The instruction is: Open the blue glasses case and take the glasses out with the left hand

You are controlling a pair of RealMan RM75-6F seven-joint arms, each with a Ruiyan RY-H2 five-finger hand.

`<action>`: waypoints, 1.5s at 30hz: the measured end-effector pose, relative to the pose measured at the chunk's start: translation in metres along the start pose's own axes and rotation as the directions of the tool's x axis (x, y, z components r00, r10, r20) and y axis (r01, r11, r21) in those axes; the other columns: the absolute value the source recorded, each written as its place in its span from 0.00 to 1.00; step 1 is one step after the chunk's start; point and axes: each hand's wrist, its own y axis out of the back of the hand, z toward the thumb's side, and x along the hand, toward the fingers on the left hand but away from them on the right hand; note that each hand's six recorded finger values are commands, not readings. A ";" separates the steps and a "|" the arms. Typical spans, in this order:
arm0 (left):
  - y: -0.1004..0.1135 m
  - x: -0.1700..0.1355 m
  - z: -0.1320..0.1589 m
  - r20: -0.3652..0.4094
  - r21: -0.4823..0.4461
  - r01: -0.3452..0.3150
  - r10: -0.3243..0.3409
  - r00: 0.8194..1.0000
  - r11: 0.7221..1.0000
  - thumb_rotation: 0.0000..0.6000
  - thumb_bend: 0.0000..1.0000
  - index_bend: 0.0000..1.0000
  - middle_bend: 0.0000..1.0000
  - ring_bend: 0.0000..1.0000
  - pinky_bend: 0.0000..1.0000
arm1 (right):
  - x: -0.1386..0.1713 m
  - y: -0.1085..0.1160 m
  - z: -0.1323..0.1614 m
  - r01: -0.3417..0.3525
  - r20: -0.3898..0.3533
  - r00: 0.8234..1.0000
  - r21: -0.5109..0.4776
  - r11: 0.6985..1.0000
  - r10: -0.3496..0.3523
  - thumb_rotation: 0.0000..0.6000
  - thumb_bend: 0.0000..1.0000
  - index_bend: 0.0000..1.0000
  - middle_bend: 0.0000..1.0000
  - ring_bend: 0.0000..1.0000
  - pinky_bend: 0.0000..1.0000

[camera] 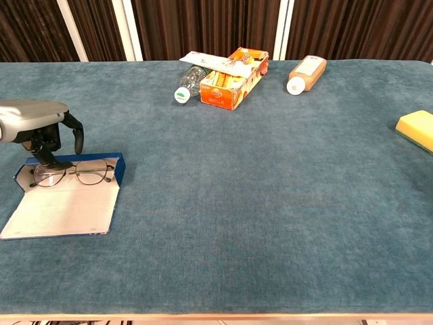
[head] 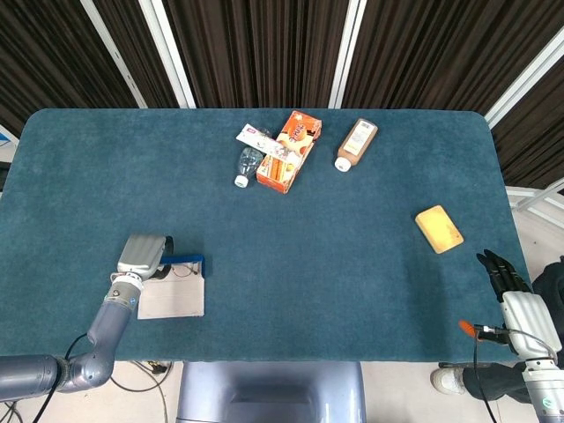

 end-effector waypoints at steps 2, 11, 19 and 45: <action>-0.001 0.000 0.000 0.000 0.000 0.003 -0.003 1.000 1.000 1.00 0.33 0.49 1.00 0.94 1.00 | 0.000 0.000 0.000 0.000 0.000 1.000 0.000 1.000 0.000 1.00 0.13 0.00 0.00 0.00 0.19; -0.002 0.000 0.001 0.002 -0.008 0.003 -0.003 1.000 1.000 1.00 0.37 0.51 1.00 0.94 1.00 | 0.000 0.000 0.000 0.001 -0.001 1.000 0.000 1.000 -0.001 1.00 0.13 0.00 0.00 0.00 0.19; 0.004 0.001 -0.002 -0.007 -0.017 -0.019 0.019 1.000 1.000 1.00 0.38 0.52 1.00 0.94 1.00 | 0.000 0.000 0.000 0.000 0.000 1.000 0.000 1.000 0.000 1.00 0.13 0.00 0.00 0.00 0.19; 0.047 0.021 -0.042 -0.090 0.152 -0.234 0.249 0.964 0.960 1.00 0.38 0.55 1.00 0.94 1.00 | 0.000 0.000 -0.001 -0.001 0.002 1.000 0.001 1.000 0.001 1.00 0.14 0.00 0.00 0.00 0.19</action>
